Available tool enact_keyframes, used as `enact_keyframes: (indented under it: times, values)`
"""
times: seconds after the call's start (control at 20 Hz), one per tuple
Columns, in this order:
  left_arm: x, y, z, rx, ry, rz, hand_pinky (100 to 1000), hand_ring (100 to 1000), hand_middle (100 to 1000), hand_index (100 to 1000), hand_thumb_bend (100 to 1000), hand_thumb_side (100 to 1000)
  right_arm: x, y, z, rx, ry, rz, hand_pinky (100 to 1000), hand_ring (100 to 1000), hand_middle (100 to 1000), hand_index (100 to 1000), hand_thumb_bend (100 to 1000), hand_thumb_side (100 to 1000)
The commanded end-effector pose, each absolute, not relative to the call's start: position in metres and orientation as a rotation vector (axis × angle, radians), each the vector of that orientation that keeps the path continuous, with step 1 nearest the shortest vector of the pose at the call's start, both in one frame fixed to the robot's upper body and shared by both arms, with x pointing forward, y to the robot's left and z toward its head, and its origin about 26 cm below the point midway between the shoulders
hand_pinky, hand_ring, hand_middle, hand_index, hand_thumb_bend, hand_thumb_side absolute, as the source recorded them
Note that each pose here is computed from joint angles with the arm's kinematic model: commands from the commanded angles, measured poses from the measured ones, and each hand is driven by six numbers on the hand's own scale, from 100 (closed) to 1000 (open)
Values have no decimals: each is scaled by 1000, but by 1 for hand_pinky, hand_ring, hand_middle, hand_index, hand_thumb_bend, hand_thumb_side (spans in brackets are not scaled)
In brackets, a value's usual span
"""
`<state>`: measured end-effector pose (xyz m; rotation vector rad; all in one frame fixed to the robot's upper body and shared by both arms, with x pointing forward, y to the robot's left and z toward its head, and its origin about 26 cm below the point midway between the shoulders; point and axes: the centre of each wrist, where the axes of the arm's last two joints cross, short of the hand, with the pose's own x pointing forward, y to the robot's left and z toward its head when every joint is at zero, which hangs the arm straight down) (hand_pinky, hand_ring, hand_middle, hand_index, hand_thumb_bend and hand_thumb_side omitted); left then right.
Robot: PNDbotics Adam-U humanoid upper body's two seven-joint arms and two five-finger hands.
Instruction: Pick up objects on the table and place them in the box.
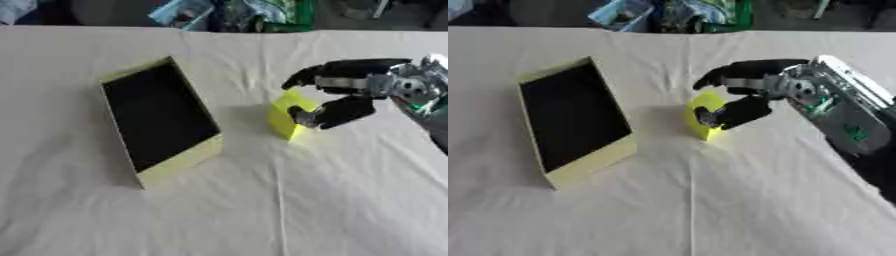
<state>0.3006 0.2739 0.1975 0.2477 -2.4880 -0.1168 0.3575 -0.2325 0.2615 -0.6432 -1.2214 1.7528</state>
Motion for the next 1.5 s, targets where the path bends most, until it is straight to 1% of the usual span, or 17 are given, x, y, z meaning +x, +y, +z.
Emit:
enact_keyframes:
  times: [0.05,0.45,0.5,0.55,0.6,0.7,0.85,0.9,0.95,1.05,1.15,1.3,1.5]
  values:
    - [299,274,205,245,-2515,-132,547,670,712,729,100,560,361,-238,265,-681,-1218,1717,878,962,980,1000,100,849]
    - [299,273,205,236,-2509,-134,544,665,707,723,100,558,369,-236,254,-665,-1210,1714,859,922,984,1000,100,875]
    - [299,273,205,235,-2510,-134,544,665,706,722,100,558,371,-236,253,-663,-1206,1716,854,918,982,1000,100,874]
    - [299,273,205,234,-2509,-134,543,665,706,722,100,557,372,-236,250,-658,-1199,1719,852,915,981,1000,100,844]
    - [299,273,205,232,-2509,-134,543,664,706,721,100,557,373,-236,248,-653,-1192,1721,849,913,981,1000,100,868]
    - [299,272,205,228,-2509,-134,542,663,704,720,100,556,376,-236,244,-637,-1180,1719,838,901,979,1000,100,870]
    - [299,272,205,222,-2508,-132,542,663,702,718,100,556,378,-235,240,-616,-1180,1714,779,858,962,1000,100,828]
    - [299,272,205,221,-2508,-132,542,663,702,718,100,556,378,-234,239,-611,-1184,1711,779,858,962,1000,100,828]
    - [299,272,205,219,-2507,-132,541,662,701,717,100,556,379,-234,238,-607,-1194,1707,736,832,946,1000,100,802]
    - [299,272,205,217,-2506,-132,541,661,701,716,100,556,378,-234,237,-611,-1213,1700,756,842,944,1000,100,810]
    - [299,272,205,216,-2506,-135,541,661,700,715,100,556,377,-234,239,-628,-1234,1701,757,841,945,1000,100,817]
    - [299,272,205,215,-2505,-137,541,660,699,714,100,556,370,-233,248,-666,-1277,1720,776,859,948,1000,100,835]
    - [299,272,205,214,-2506,-143,541,659,697,712,100,557,357,-232,263,-724,-1329,1743,834,915,960,1000,100,855]
